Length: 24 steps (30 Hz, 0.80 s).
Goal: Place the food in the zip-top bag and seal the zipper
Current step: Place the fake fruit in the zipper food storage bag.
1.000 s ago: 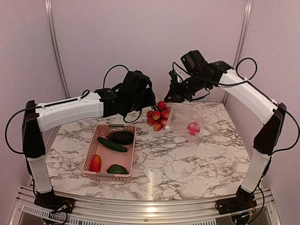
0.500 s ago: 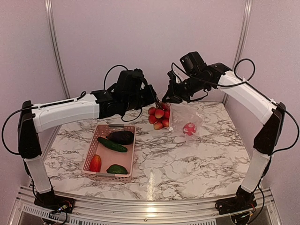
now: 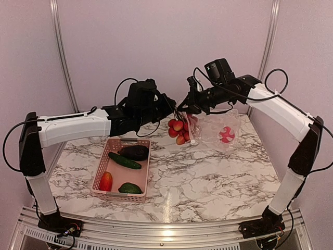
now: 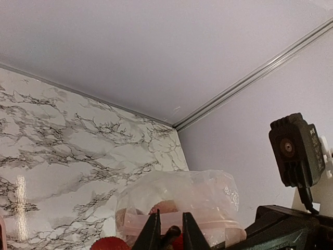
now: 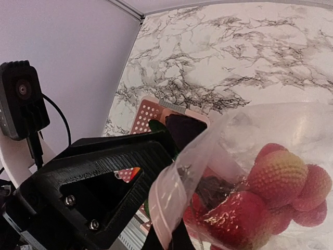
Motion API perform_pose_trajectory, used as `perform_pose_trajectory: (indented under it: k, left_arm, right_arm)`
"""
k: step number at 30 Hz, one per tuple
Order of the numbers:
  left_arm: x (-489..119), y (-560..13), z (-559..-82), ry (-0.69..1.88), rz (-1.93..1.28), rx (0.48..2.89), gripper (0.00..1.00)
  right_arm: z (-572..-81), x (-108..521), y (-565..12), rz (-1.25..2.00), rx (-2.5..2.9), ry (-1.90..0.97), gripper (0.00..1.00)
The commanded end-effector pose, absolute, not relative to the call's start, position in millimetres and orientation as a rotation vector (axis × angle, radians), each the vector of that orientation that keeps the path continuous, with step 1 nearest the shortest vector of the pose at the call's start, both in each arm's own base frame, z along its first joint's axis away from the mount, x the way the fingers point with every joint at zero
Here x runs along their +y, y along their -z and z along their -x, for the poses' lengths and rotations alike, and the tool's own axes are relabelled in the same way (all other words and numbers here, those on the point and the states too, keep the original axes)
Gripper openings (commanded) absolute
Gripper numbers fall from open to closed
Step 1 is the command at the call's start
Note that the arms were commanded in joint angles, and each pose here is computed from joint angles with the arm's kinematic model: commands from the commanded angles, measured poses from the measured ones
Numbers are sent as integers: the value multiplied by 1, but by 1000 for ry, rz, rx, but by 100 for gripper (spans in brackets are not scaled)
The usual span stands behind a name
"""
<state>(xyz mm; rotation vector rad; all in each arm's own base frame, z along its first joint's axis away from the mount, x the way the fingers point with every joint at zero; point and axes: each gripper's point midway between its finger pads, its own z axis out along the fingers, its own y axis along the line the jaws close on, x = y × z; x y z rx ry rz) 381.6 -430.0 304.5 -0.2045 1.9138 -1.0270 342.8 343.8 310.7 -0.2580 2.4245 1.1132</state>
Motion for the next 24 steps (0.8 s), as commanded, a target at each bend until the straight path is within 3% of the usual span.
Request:
perform_pose_trajectory:
  k: [1, 9, 13, 15, 18, 20, 24]
  left_arm:
    - [-444, -345, -385, 1225, 195, 1819, 23]
    - [-421, -425, -359, 1309, 63, 1655, 58]
    - [-378, -481, -338, 1192, 0, 1561, 76]
    - [-357, -480, -331, 1123, 2, 1577, 80]
    - [-329, -415, -333, 961, 49, 1743, 80]
    - [-321, -344, -331, 849, 52, 1918, 74]
    - [-327, -265, -315, 844, 9, 2077, 62]
  right_arm:
    - [-336, 347, -339, 273, 2330, -1212, 0]
    - [-349, 317, -360, 146, 2249, -1332, 0]
    - [-353, 299, -359, 94, 2229, -1362, 0]
    - [-351, 297, -351, 89, 2233, -1361, 0]
    - [-348, 297, -323, 55, 2254, -1384, 0]
    - [-345, 298, -312, 29, 2258, -1423, 0]
    - [-343, 301, -314, 21, 2246, -1477, 0]
